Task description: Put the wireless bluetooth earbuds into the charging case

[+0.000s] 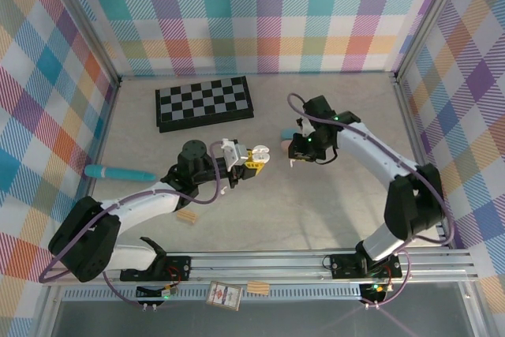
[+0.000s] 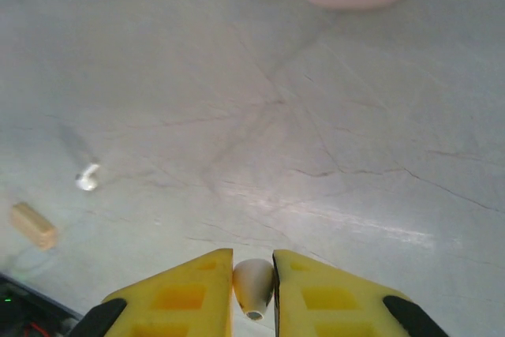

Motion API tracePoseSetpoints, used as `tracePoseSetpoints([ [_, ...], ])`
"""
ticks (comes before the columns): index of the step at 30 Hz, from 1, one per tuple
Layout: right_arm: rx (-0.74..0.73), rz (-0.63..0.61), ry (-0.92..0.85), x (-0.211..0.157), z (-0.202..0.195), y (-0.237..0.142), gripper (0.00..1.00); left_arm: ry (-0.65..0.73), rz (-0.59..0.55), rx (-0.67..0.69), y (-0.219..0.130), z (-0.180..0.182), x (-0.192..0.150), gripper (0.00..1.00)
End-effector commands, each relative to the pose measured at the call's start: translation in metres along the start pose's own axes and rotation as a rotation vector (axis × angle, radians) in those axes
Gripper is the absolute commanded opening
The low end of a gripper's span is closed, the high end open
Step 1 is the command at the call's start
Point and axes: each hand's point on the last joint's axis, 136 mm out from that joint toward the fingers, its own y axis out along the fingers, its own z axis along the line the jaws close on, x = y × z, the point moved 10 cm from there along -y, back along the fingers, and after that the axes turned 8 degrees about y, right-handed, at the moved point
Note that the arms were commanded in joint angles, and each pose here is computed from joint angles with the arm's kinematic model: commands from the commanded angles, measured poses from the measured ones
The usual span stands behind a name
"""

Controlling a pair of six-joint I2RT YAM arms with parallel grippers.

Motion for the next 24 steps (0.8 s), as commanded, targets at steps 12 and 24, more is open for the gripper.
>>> tracePoseSetpoints([
  [12,0.336,-0.145,-0.064,-0.009,0.029,-0.065,0.20,-0.016,-0.040,0.155,0.032,0.017,0.011,0.13],
  [24,0.467,-0.151,-0.093,-0.010,0.037,-0.075,0.19,-0.048,-0.021,0.108,0.050,0.012,0.011,0.13],
])
